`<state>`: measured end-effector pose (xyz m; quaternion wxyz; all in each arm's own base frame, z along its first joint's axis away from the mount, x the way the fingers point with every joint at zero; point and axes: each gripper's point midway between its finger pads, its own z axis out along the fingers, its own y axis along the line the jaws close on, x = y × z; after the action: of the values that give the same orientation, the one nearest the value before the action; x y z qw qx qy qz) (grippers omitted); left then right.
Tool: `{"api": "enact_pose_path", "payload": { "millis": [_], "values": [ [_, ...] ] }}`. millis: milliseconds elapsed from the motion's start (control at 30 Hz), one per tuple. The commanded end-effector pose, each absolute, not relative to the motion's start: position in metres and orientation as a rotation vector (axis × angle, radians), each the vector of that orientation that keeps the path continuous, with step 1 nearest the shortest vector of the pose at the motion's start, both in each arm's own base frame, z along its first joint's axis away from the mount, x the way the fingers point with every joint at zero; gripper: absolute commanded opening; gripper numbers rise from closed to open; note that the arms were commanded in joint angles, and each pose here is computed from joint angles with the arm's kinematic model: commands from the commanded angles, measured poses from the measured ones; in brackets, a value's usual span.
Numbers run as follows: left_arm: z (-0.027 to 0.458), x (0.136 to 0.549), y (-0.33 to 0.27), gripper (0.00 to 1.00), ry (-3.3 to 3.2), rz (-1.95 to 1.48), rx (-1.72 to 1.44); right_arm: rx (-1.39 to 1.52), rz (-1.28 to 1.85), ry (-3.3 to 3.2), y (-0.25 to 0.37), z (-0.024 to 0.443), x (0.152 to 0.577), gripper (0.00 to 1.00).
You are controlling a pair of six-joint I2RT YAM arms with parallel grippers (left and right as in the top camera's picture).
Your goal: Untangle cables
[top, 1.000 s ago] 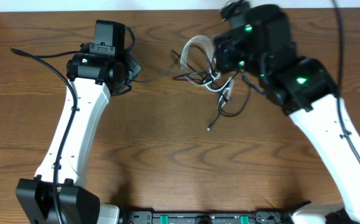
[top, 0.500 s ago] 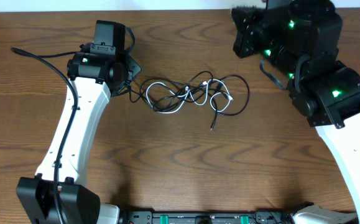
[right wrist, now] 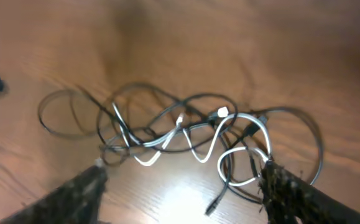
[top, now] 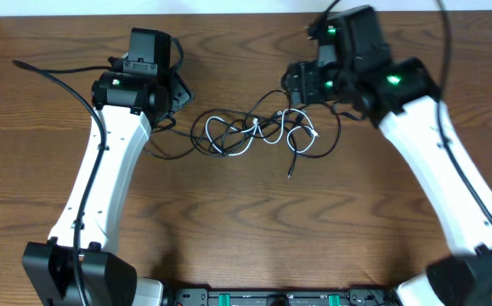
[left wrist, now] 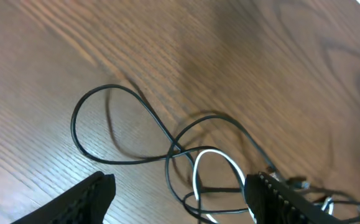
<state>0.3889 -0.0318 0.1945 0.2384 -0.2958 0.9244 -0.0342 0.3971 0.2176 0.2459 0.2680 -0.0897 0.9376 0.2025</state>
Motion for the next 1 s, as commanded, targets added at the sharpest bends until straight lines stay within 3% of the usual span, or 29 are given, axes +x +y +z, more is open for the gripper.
{"api": "enact_pose_path", "payload": {
  "millis": [0, 167, 600, 767, 867, 967],
  "values": [
    [0.212, 0.393, -0.043, 0.72, 2.548, -0.165, -0.603, -0.288, 0.660, 2.576, 0.235, 0.231, 0.395, 0.83],
    [0.215, 0.391, -0.073, 0.72, 2.593, -0.338, -0.378, -0.325, 0.750, 2.630, 0.254, 0.202, 0.399, 0.88],
    [0.119, 0.390, -0.077, 0.71, 2.840, -0.236, -0.187, -0.336, 0.755, 2.632, 0.259, 0.198, 0.400, 0.90],
    [0.089, 0.387, -0.102, 0.65, 2.929, -0.421, -0.057, -0.337, 0.754, 2.632, 0.259, 0.198, 0.400, 0.91],
    [0.075, 0.392, -0.103, 0.55, 2.944, -0.424, -0.060, -0.337, 0.754, 2.630, 0.259, 0.198, 0.400, 0.91],
    [0.060, 0.394, -0.104, 0.53, 2.966, -0.417, -0.061, -0.337, 0.754, 2.629, 0.259, 0.198, 0.400, 0.91]
  ]
}}
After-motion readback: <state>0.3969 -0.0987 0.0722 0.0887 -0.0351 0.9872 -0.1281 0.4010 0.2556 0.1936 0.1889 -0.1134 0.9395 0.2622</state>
